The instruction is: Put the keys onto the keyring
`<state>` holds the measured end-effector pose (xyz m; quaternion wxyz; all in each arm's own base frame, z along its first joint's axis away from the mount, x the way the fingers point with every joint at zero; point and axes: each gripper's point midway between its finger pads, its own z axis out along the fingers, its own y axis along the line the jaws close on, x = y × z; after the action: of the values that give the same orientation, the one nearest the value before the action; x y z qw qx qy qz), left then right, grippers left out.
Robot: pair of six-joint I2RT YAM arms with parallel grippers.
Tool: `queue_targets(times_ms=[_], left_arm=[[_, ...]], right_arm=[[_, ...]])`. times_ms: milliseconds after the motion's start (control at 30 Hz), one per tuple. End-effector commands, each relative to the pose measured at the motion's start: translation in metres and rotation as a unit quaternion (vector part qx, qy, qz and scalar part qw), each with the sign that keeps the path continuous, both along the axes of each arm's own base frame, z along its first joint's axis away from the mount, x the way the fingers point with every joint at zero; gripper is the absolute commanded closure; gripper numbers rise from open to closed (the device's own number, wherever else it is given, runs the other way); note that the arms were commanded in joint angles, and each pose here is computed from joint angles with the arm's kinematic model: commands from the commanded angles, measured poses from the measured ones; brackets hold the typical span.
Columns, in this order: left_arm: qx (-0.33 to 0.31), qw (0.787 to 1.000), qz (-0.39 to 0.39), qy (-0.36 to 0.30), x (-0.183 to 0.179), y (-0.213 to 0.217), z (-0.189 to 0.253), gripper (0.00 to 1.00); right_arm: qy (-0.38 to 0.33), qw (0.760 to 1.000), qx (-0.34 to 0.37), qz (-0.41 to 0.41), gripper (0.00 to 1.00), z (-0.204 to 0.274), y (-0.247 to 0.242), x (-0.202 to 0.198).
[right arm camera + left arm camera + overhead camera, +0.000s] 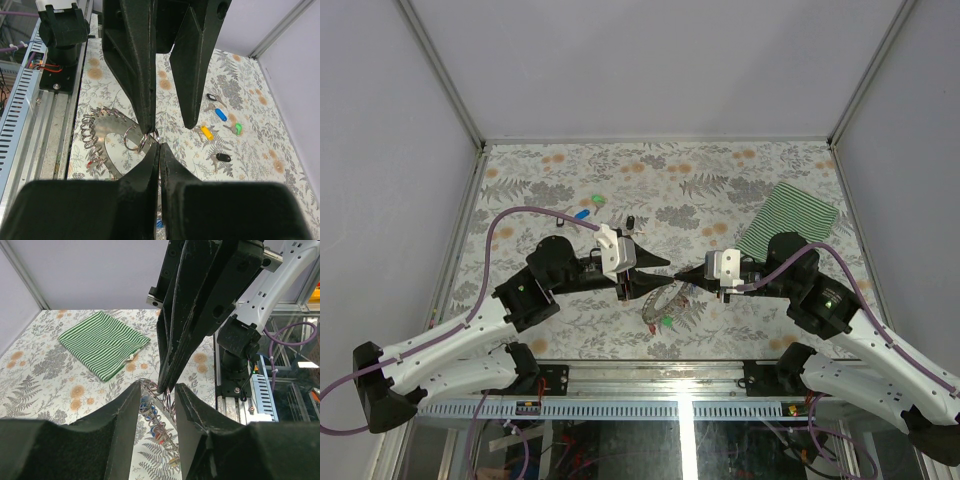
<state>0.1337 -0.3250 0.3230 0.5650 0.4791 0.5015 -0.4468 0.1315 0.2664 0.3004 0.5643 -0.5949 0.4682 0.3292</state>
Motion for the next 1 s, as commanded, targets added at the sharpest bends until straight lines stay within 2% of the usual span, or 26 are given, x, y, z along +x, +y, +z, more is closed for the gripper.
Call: queue_targets(times_ms=[0,367,967], left_arm=[[-0.013,1.000,0.000,-0.011,0.000,0.000,0.015,0.66],[0.010,1.000,0.017,-0.004,0.006,0.001,-0.001,0.70],[0.049,0.999,0.013,-0.008,0.005,0.005,-0.013,0.72]], right_arm=[[-0.043,0.998,0.055,0.008,1.00,0.045,0.004,-0.002],[-0.045,0.997,0.057,0.009,1.00,0.046,0.003,-0.002],[-0.046,0.997,0.056,0.009,1.00,0.046,0.002,-0.003]])
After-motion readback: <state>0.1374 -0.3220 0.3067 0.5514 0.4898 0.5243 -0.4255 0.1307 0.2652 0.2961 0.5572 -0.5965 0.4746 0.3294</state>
